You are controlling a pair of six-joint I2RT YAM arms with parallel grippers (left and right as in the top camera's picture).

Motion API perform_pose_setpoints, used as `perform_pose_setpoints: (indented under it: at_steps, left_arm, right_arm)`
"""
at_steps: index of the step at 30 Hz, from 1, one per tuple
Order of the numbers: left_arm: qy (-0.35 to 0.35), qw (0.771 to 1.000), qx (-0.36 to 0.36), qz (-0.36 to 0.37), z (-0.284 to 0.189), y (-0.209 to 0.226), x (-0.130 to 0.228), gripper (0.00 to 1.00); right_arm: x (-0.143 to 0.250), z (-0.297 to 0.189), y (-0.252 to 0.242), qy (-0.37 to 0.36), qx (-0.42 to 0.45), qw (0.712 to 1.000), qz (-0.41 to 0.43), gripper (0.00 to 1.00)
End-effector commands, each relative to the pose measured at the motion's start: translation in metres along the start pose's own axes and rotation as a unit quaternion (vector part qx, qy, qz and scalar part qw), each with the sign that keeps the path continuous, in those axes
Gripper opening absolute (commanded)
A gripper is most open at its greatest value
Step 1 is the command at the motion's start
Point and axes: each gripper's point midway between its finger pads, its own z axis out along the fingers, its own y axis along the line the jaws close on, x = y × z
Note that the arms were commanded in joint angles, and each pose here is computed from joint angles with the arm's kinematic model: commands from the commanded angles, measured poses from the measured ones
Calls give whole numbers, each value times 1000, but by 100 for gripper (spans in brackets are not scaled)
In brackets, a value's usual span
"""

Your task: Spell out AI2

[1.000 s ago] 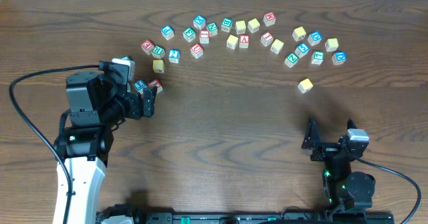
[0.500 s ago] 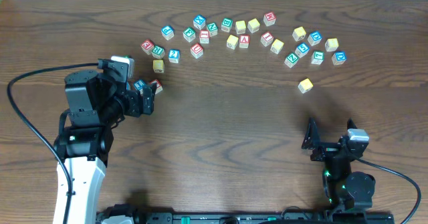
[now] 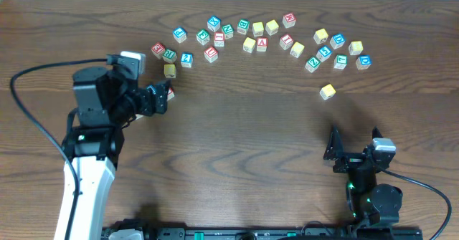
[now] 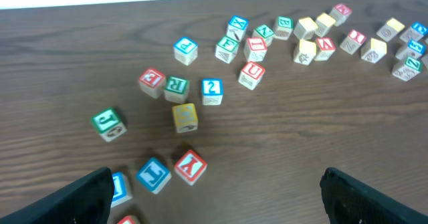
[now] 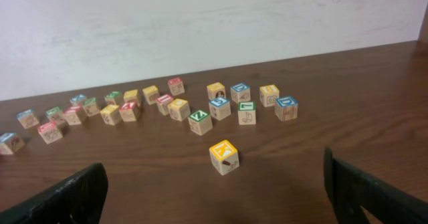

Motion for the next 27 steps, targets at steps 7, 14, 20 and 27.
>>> perform_pose_setpoints:
  at_steps: [7, 14, 20, 27]
  left_arm:
    - [-43, 996, 57, 49, 27, -45, -32, 98]
    - [-22, 994, 89, 62, 52, -70, -19, 98]
    - [-6, 993, 103, 58, 59, -82, -10, 98]
    - [-4, 992, 110, 62, 59, -89, -9, 97]
  right_arm:
    - [0, 0, -1, -1, 1, 1000, -4, 99]
    - [0, 0, -1, -1, 1, 1000, -4, 99]
    - [0, 0, -1, -1, 1, 1000, -4, 99]
    - [0, 0, -1, -1, 1, 1000, -4, 99]
